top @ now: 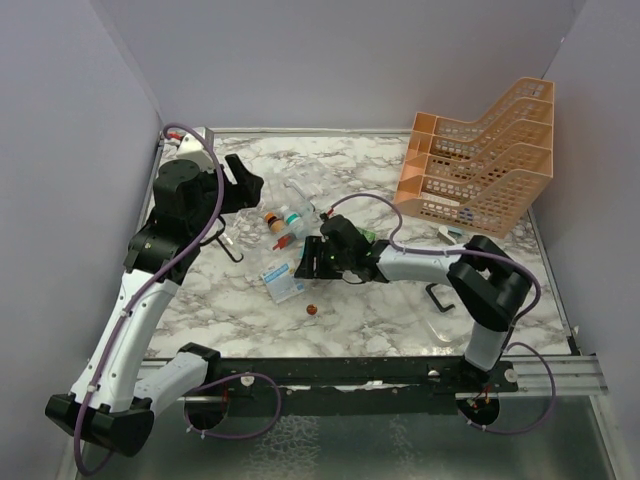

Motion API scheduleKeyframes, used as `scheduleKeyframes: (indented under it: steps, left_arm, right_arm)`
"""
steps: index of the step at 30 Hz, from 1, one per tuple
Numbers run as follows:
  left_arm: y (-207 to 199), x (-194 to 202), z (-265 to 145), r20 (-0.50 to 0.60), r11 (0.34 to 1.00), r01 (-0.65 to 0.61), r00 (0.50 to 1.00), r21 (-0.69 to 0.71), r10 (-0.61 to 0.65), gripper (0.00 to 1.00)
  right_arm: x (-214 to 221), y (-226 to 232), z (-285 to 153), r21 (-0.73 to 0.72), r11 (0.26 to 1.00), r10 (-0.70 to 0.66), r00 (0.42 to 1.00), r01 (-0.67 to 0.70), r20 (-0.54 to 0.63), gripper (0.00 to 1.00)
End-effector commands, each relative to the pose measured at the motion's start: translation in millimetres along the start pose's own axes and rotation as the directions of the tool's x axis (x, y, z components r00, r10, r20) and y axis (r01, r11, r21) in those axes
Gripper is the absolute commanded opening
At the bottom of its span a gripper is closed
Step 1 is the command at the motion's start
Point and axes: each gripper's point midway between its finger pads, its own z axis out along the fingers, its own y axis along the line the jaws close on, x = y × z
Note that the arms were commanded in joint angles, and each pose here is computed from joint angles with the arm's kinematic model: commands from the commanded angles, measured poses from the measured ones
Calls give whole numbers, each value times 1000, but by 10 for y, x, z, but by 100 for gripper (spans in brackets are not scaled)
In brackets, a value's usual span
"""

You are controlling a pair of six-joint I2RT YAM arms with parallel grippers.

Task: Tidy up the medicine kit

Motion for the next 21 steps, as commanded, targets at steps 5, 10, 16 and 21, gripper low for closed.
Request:
scheduleKeyframes:
  steps: [5, 10, 16, 21]
  left_arm:
    - [-10, -110, -66, 45, 1000, 20, 999, -13, -19, 71]
    - [-13, -71, -66, 35, 1000, 22, 999, -10, -22, 71]
    - [-31, -76, -52, 33, 1000, 16, 999, -6, -16, 71]
    - [-31, -104, -52, 40, 1000, -10, 999, -13, 10, 71]
  right_arm:
    - [-105, 57, 258, -13, 1000, 14, 999, -13, 39, 49]
    - [10, 43, 382, -47, 997, 60, 998, -59, 15, 42]
    - [29, -5, 431, -36, 998, 55, 998, -54, 20, 17]
    - [-86, -37, 293, -6, 999, 50, 995, -50, 85, 1]
